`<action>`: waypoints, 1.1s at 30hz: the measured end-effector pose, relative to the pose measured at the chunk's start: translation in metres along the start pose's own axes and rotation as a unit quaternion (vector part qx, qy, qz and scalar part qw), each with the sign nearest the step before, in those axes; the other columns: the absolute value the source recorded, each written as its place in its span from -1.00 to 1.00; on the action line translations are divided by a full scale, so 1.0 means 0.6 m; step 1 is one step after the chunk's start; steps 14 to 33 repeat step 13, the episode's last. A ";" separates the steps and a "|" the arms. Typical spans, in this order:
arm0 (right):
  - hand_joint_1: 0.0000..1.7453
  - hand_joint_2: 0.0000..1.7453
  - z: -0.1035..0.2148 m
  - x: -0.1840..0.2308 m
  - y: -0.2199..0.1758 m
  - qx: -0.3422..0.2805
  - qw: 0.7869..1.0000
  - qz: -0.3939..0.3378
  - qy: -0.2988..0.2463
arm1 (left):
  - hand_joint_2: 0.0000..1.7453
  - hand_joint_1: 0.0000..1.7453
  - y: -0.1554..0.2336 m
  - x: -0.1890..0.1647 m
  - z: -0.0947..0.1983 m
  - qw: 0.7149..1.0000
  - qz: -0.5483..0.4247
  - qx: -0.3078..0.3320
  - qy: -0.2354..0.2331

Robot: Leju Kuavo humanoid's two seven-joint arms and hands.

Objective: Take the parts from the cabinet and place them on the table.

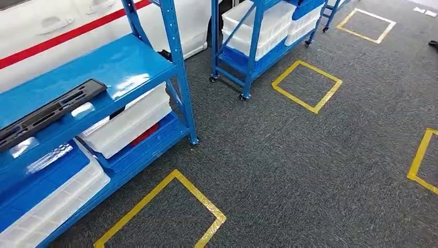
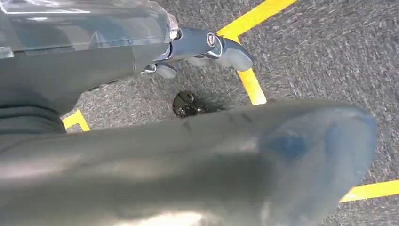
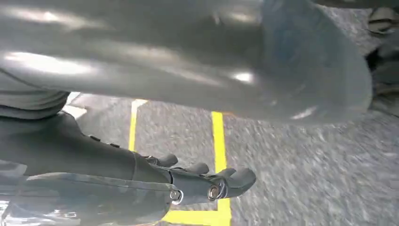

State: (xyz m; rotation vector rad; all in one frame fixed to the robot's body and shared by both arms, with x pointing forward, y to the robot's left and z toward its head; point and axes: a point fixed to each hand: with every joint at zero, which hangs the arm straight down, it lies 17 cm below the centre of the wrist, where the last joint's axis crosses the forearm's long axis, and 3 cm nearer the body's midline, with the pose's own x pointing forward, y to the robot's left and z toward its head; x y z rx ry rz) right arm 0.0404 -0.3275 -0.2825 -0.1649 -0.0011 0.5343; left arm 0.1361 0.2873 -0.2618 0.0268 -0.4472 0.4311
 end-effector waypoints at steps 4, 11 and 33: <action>-1.00 -1.00 0.000 0.003 -0.001 -0.001 1.000 0.002 -0.002 | -1.00 -1.00 0.007 -0.002 0.000 1.000 -0.001 0.004 0.001; -1.00 -1.00 0.000 0.002 0.000 -0.001 1.000 0.004 -0.002 | -1.00 -1.00 0.011 -0.003 0.000 1.000 -0.004 0.009 0.001; -1.00 -1.00 0.000 0.002 0.001 0.000 1.000 0.005 -0.003 | -1.00 -1.00 0.010 0.001 -0.001 1.000 -0.005 0.008 -0.001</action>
